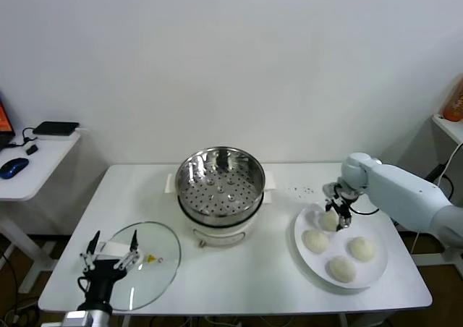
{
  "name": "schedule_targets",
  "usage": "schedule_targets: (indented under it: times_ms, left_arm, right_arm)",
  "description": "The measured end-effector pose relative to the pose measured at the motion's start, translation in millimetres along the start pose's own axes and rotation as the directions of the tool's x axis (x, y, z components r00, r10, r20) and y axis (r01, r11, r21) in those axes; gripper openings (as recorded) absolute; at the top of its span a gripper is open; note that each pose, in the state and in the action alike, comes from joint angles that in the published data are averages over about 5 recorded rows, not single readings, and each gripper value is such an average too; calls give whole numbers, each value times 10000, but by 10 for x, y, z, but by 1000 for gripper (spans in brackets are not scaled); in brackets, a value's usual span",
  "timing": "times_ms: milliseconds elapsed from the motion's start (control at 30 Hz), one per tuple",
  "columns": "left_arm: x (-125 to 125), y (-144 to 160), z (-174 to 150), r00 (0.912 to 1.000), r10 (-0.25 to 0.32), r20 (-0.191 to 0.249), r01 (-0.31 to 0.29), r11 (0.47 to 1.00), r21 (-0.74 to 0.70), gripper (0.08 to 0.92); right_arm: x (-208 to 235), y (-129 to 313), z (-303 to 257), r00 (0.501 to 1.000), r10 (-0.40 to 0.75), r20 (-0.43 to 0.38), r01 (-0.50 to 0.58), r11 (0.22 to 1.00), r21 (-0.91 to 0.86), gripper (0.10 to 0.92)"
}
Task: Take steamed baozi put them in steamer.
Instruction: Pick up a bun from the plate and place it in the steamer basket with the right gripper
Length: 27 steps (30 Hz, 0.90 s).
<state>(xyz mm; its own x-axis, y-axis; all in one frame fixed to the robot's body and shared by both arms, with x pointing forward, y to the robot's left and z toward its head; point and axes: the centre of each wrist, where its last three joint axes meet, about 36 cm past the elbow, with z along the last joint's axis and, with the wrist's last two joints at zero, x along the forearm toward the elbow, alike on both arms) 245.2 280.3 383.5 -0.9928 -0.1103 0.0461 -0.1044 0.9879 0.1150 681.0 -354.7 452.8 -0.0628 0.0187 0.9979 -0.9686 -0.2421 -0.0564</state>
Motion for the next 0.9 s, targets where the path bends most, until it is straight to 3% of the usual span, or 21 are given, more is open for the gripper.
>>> schedule_targets:
  times_ms: [433, 900]
  left_arm:
    - [8, 12, -4, 10000, -53, 19, 53, 10000, -17, 823]
    - [5, -11, -24, 10000, -27, 41, 27, 10000, -82, 823]
  right_arm:
    - [468, -98, -83, 9974, 661, 287, -683, 9941, 846, 670]
    - [2003, -543, -586, 9650, 2513, 744, -2598, 8798, 3981, 670]
